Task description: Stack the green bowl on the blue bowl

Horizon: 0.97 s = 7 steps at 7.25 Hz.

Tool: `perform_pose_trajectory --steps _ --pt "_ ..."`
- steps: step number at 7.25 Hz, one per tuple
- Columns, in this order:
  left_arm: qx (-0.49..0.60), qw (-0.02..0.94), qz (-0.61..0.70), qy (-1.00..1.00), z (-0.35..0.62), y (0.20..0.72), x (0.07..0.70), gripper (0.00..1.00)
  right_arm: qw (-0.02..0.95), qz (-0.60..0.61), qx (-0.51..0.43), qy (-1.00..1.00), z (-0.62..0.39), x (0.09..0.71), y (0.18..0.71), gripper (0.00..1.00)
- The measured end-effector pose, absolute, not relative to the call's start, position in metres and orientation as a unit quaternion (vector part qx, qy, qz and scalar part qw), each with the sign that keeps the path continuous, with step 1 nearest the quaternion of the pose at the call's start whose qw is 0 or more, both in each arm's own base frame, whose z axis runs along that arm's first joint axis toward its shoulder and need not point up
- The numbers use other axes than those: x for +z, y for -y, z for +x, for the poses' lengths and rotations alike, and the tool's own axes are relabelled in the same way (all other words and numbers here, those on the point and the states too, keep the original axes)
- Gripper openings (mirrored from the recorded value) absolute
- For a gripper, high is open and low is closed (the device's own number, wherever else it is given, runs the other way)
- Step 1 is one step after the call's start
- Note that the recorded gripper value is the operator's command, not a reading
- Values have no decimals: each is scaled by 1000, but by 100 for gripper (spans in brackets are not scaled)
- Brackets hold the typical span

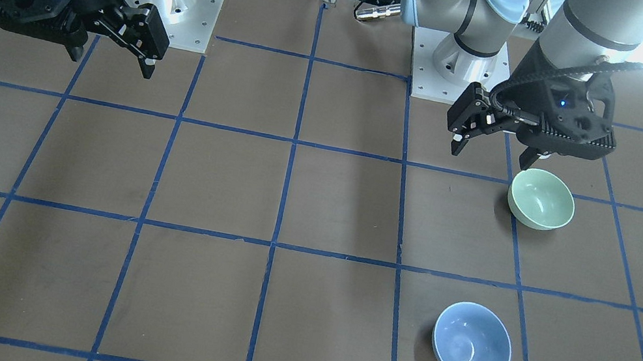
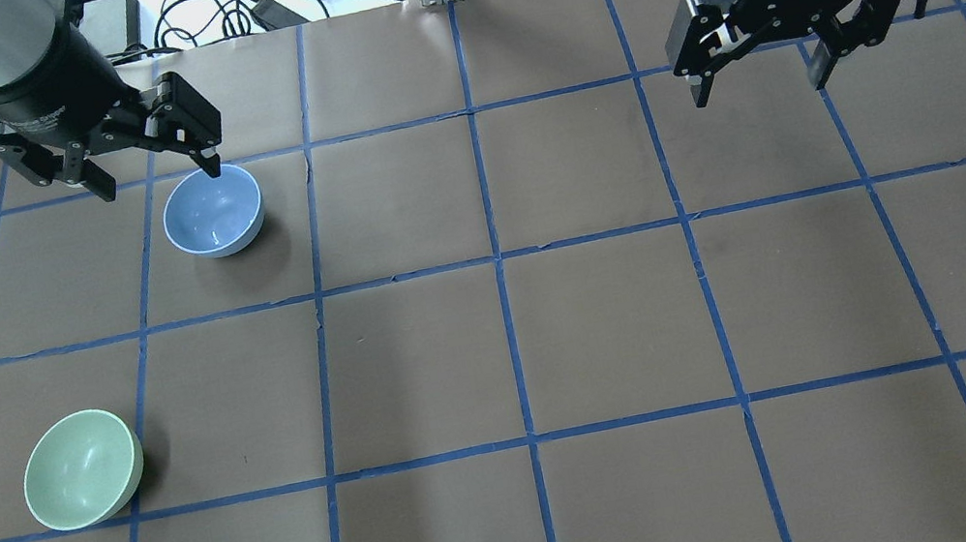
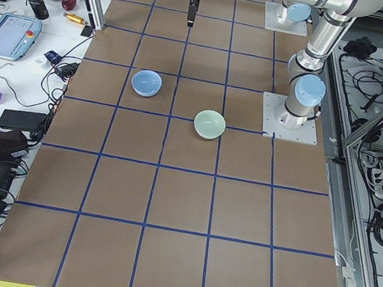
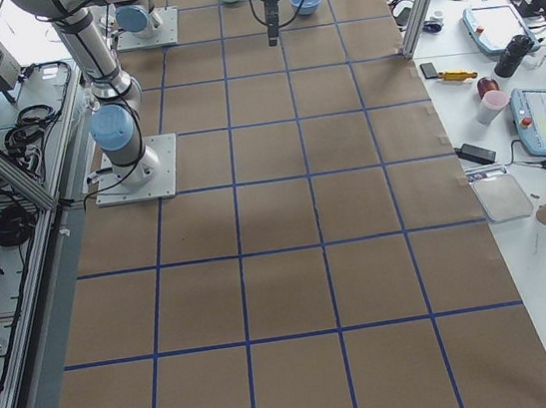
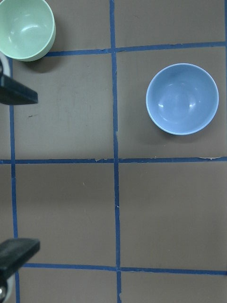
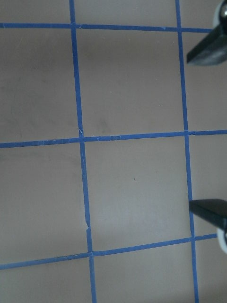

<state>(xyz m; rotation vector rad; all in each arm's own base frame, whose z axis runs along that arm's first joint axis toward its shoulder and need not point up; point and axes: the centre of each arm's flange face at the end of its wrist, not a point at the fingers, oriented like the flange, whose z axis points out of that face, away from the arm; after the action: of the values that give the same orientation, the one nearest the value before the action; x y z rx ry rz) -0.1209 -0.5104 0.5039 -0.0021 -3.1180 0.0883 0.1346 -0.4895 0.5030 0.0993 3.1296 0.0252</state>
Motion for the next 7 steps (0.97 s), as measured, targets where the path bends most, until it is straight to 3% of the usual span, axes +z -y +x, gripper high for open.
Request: perform_pose_trajectory --steps 7 --pt "25 10 -20 999 -117 511 501 100 5 32 8 -999 135 503 489 100"
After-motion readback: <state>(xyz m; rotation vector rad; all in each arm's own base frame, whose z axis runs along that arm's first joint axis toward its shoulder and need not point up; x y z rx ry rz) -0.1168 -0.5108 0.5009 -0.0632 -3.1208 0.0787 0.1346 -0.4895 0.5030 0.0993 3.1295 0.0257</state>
